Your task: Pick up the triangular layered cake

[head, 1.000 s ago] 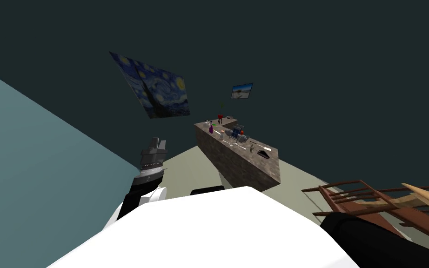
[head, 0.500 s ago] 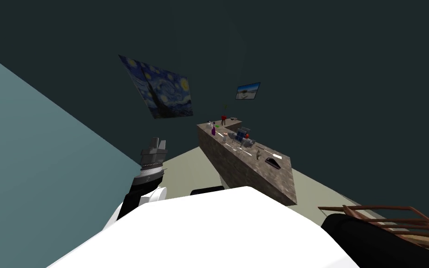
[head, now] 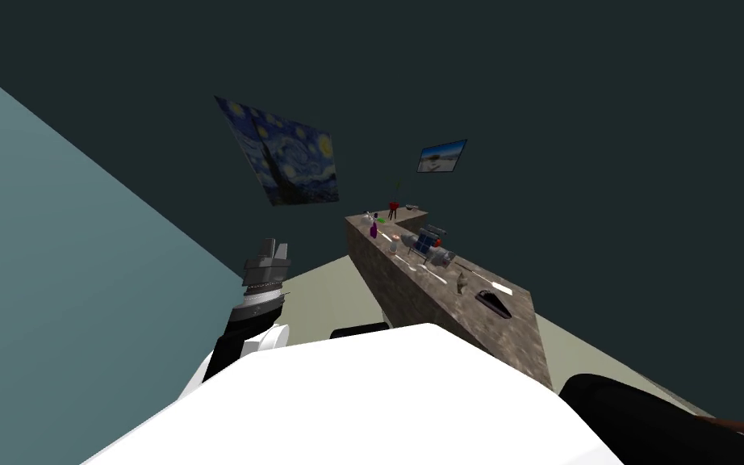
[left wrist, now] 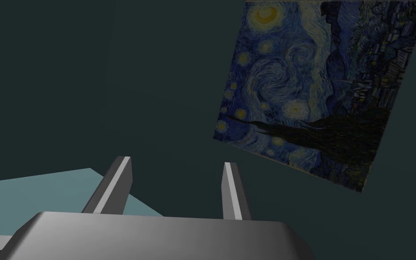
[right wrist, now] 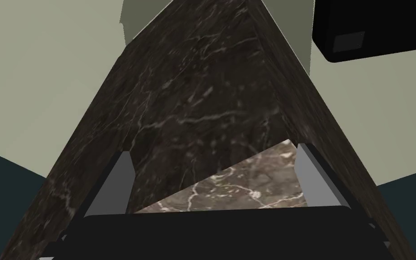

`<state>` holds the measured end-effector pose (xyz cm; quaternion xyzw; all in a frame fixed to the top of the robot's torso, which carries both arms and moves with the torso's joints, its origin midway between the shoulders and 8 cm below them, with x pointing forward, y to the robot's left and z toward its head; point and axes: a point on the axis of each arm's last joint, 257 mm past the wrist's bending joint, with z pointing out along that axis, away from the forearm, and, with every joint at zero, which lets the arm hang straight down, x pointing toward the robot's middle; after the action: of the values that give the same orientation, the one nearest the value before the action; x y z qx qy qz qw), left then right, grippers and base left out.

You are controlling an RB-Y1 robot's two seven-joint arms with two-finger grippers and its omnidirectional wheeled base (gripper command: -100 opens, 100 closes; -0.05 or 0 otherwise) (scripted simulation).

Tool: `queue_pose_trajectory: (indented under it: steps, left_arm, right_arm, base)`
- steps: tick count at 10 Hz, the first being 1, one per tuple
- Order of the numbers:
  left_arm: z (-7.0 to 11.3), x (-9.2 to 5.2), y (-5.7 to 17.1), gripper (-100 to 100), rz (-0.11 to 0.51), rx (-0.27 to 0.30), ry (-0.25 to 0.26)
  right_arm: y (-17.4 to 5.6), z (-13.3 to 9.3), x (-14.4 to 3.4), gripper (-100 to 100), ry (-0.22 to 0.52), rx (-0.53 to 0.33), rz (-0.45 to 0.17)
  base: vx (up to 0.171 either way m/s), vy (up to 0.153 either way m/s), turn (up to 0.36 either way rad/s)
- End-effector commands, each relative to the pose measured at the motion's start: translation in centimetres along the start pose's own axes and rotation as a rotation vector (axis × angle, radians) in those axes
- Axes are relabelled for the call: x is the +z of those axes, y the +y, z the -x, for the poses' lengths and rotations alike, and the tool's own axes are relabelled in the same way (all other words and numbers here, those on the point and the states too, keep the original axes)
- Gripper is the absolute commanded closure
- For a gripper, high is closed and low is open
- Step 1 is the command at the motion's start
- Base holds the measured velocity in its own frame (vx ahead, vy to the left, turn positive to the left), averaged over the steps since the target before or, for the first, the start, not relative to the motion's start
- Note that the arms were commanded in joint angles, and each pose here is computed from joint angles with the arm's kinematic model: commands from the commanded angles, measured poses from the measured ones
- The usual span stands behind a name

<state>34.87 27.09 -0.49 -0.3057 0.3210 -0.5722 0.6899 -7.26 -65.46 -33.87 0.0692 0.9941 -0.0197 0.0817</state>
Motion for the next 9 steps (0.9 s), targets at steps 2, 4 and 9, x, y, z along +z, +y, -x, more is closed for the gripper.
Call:
queue_pose_trajectory:
  steps: [2,4,9]
  left_arm:
    - [0.0,0.0,0.0,0,0.0,0.0,0.0]
    - [0.0,0.0,0.0,0,0.0,0.0,0.0]
    - [0.0,0.0,0.0,0,0.0,0.0,0.0]
  right_arm:
    - [-2.3,0.9,-1.9,-100,0.044,-0.055,-0.037]
    - [-3.1,1.6,-2.5,-100,0.059,-0.084,-0.049]
    - [-4.0,3.3,-3.4,0,0.077,-0.129,-0.06]
  base:
    - [0.171,-0.099,0.201]
    - [0.11,-0.068,0.085]
    - [0.095,-0.048,0.108]
